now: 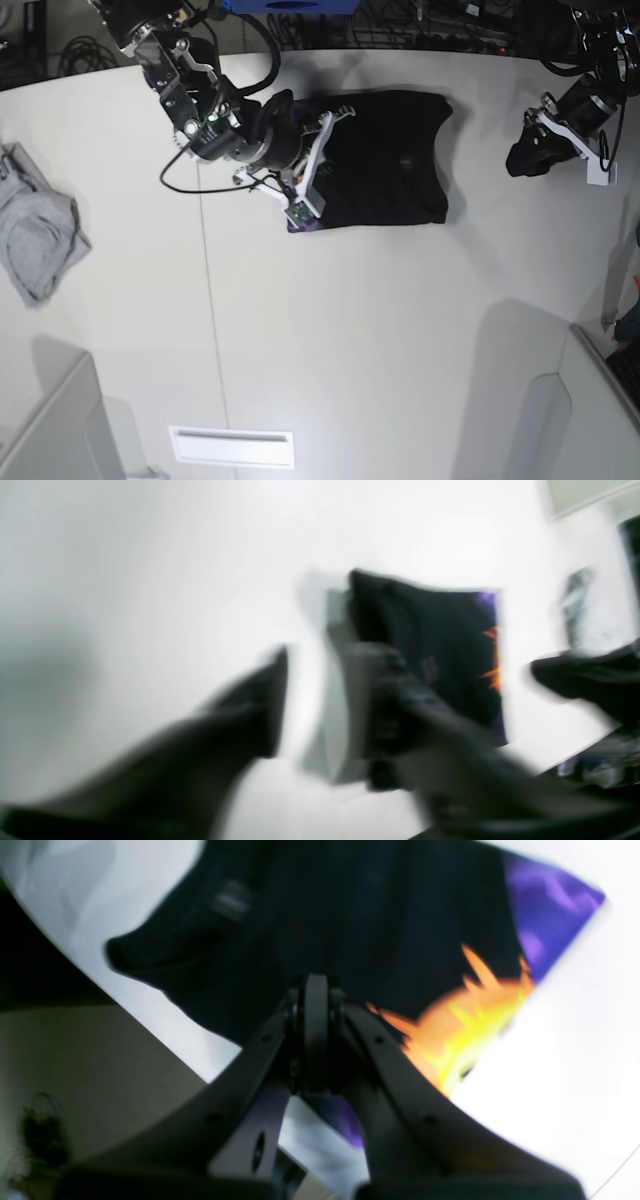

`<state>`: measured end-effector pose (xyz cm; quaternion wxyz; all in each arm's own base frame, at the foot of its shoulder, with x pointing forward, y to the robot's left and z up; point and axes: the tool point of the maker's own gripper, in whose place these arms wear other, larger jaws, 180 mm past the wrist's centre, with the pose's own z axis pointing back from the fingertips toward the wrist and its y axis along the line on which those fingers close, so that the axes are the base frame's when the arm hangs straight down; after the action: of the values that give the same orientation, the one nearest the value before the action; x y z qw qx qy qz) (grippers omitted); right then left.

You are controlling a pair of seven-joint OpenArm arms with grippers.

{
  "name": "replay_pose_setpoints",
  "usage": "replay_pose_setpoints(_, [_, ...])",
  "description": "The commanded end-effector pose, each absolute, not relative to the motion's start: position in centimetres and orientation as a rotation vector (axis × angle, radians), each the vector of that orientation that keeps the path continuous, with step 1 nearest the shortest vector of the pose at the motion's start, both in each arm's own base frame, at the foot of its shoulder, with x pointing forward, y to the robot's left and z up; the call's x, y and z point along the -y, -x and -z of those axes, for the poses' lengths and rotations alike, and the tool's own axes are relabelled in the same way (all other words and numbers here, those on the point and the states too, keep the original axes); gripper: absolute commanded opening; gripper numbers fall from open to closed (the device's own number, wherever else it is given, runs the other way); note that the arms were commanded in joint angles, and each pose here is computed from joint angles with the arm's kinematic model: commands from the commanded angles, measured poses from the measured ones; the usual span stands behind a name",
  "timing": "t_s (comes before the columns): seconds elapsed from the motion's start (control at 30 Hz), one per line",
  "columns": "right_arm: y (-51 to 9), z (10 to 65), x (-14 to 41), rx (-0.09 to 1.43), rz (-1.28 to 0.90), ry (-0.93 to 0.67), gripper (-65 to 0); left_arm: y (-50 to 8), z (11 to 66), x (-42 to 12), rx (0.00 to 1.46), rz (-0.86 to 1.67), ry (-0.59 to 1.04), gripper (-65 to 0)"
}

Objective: Fold the T-shirt properly
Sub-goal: 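Release the fold with the right gripper and grasp the bundle with the left, then flip the folded bundle over with the left gripper, showing the sun print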

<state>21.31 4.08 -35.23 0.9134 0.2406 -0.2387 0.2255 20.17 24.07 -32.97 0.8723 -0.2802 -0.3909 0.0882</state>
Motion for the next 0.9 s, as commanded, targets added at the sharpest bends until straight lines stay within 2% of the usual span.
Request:
replay_pose_setpoints(0.0, [-22.1,34.4,-3.7,0.535,-0.465,-0.497,-65.0,-20.8,32.3,-23.4,0.85,-0.189,0.633,-27.2])
replay_pose_setpoints(0.1, [-22.0,34.8,-2.8,0.526,-0.47,-0.475,-65.0,-21.1,33.8,-22.1,0.824,-0.232,0.69,-8.2])
replay_pose_setpoints(0.17, [-21.5,35.2,-2.7,0.512,-0.462,-0.475,-65.0,-21.4,34.8,-21.0,0.806,-0.247,0.729,-3.0])
replay_pose_setpoints(0.43, [-21.3,35.4,-2.6,0.505,-0.457,-0.475,-65.0,-23.5,37.0,-15.7,0.728,-0.228,0.865,-2.6])
replay_pose_setpoints(0.67, [-21.7,35.2,-2.3,0.525,-0.44,-0.474,-65.0,-23.4,41.2,-14.0,0.538,-0.357,0.869,-2.8])
replay_pose_setpoints(0.73, [-22.0,35.2,-1.9,0.553,-0.404,-0.478,-65.0,-23.2,41.9,-13.2,0.501,-0.343,0.856,-5.1])
replay_pose_setpoints(0.77, [-22.4,35.1,-1.4,0.573,-0.38,-0.476,-65.0,-23.0,42.5,-12.9,0.479,-0.322,0.828,-9.4])
replay_pose_setpoints(0.83, [-22.8,35.2,-0.5,0.594,-0.336,-0.468,-65.0,-22.5,43.5,-12.7,0.45,-0.271,0.77,-22.9])
replay_pose_setpoints(0.87, [-22.9,35.3,0.0,0.601,-0.313,-0.461,-65.0,-22.3,43.9,-12.7,0.441,-0.249,0.744,-31.8])
